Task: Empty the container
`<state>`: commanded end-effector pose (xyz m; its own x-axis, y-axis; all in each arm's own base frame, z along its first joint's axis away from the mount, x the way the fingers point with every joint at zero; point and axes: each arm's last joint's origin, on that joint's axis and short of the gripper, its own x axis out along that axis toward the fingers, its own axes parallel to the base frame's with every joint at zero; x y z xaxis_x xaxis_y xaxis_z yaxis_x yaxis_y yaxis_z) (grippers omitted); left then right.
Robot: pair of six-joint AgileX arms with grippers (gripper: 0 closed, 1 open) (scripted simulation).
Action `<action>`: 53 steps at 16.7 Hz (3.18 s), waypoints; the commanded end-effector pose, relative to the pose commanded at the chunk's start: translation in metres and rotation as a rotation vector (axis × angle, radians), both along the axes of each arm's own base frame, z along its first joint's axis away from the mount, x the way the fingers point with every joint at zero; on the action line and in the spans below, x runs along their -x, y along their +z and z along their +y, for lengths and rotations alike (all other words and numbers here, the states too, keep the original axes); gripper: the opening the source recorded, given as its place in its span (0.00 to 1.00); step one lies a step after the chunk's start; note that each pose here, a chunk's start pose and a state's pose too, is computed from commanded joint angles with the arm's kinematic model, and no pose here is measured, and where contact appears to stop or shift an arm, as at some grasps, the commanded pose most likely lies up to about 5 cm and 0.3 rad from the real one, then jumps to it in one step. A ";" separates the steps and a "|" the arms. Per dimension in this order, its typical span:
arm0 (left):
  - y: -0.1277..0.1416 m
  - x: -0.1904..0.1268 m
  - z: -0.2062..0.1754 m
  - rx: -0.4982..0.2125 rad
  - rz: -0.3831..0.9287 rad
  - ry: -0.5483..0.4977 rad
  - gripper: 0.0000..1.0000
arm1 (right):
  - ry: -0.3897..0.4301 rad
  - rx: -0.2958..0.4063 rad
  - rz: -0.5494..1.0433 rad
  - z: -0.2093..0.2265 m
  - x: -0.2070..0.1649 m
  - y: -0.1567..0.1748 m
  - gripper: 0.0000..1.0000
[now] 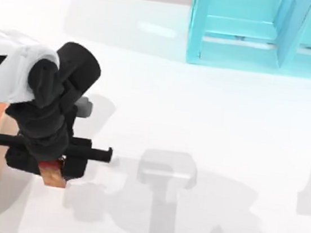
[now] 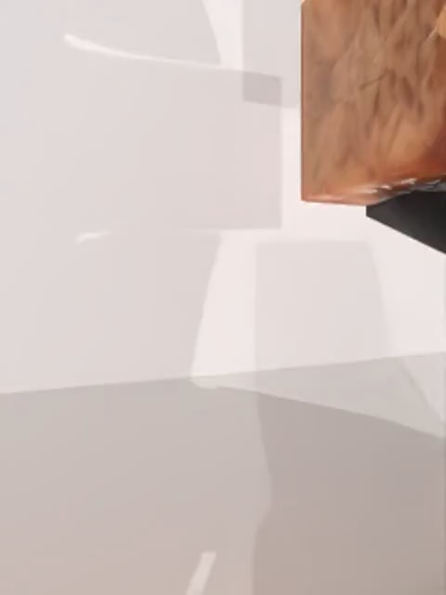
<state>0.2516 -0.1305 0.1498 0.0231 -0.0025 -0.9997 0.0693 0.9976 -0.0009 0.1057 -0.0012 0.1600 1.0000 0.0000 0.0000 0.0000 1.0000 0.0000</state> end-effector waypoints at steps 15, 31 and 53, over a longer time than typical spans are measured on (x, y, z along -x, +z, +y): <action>-0.023 0.002 0.008 -0.004 0.021 0.045 0.45 | 0.000 0.000 0.000 0.000 0.000 0.000 1.00; -0.023 0.002 0.008 -0.003 0.021 0.044 1.00 | 0.000 0.000 0.000 0.000 0.000 0.000 1.00; 0.059 -0.009 0.013 -0.008 0.029 0.039 1.00 | 0.000 0.000 0.000 0.000 0.000 0.000 1.00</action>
<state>0.2604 -0.1178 0.2086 -0.0057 0.0056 -1.0000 0.0309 0.9995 0.0055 0.1057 -0.0012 0.1600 1.0000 0.0000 0.0000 0.0000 1.0000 0.0000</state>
